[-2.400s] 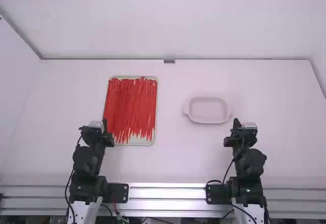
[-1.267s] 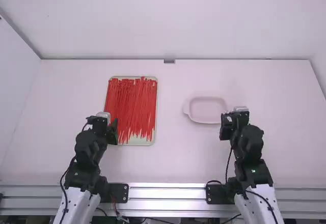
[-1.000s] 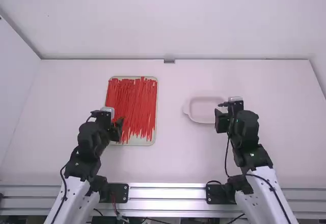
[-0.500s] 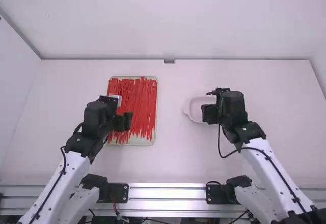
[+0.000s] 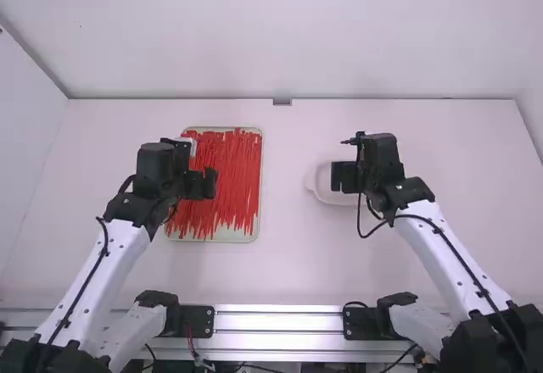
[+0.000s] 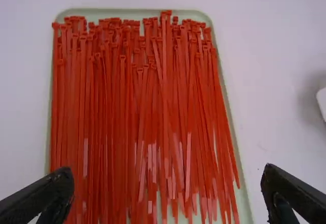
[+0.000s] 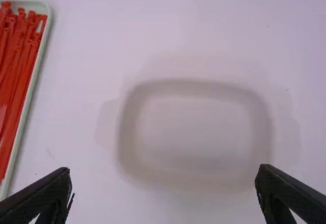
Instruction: Fasten the cable tie
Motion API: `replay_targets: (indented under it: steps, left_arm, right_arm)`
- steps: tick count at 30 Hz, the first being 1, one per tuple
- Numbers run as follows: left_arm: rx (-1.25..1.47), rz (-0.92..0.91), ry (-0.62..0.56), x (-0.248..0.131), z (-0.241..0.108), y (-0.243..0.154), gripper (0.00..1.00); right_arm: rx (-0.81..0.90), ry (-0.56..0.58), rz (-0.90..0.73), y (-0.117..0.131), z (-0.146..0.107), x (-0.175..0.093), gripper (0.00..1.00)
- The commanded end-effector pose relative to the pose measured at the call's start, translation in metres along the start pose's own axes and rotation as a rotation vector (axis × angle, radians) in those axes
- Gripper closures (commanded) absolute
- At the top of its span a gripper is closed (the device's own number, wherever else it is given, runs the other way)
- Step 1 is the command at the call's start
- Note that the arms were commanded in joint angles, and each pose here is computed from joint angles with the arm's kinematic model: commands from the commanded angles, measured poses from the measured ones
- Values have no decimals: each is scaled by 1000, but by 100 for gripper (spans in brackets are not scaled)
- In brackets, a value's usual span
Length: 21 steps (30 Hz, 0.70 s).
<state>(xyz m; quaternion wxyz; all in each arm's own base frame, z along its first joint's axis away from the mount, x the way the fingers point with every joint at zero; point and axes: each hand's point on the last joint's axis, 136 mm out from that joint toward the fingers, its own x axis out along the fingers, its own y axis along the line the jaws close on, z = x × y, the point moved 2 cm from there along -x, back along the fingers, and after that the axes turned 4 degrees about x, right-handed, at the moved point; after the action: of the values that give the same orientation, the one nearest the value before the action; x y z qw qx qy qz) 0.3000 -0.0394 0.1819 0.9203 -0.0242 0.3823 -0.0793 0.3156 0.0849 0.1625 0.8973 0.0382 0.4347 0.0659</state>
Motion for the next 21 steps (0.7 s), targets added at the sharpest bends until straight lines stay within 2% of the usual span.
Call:
replay_targets:
  steps: [1,13,21]
  left_arm:
    - [-22,-21,-15,-3,12,0,2]
    - [-34,-14,-18,-2,15,3,1]
    - [-33,-15,-32,-2,18,3,1]
  right_arm:
    - [9,-21,-3,4,14,-4,2]
    - [103,-40,8,-25,13,-4,2]
    - [81,-129,64,-20,4,-25,2]
